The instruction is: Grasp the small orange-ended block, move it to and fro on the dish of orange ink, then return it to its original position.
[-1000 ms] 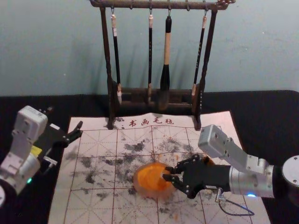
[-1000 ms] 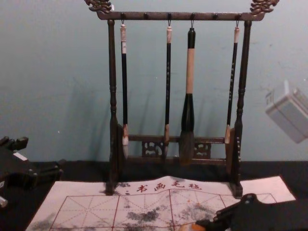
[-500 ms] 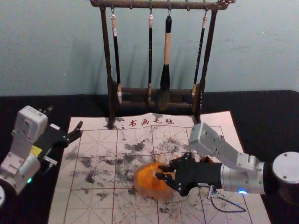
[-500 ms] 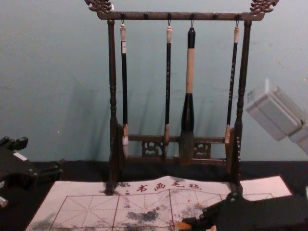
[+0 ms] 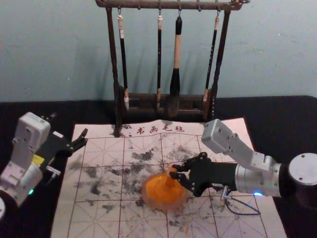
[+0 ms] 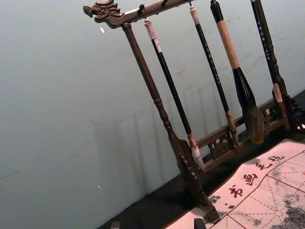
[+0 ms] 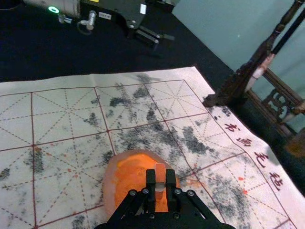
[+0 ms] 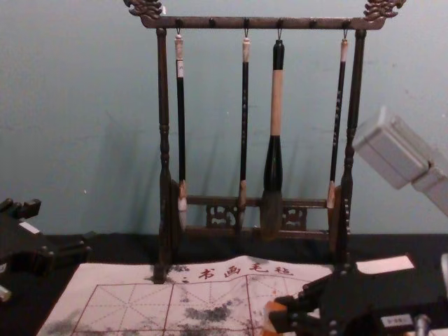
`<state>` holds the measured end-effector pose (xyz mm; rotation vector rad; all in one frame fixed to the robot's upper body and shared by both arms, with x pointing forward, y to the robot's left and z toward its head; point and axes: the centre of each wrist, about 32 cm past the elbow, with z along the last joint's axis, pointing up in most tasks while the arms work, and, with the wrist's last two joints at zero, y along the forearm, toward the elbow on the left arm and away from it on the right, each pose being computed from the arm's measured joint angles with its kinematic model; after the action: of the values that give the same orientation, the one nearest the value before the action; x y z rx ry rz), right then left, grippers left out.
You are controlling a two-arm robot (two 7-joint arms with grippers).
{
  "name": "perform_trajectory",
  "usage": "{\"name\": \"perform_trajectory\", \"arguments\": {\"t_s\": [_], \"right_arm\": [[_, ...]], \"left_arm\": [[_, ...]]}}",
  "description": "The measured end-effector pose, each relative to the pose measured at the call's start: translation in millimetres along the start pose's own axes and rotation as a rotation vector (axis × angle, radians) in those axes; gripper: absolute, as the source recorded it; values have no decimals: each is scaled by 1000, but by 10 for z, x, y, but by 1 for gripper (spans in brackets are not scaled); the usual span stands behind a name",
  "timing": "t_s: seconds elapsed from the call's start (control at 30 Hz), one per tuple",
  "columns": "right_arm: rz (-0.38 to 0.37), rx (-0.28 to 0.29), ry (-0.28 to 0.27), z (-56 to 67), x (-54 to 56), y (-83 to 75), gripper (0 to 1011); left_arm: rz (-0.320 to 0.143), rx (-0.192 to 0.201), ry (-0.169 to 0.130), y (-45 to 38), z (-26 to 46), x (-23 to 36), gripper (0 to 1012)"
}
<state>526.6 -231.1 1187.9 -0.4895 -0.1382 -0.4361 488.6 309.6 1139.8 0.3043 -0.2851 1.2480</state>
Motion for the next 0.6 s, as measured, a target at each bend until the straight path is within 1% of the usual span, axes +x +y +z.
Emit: {"name": "perform_trajectory", "arguments": {"t_s": [0.1,0.23,0.6], "right_arm": [[-8,-4,2,-7,14,-25,94],[-10,-6,5,-14,7,-68,94],[15,-8,4,-32,-74,-175,94]], "left_arm": [[0,0,0,0,0,0,1001],[0,0,0,0,0,0,1001],[0,0,0,0,0,0,1001]]}}
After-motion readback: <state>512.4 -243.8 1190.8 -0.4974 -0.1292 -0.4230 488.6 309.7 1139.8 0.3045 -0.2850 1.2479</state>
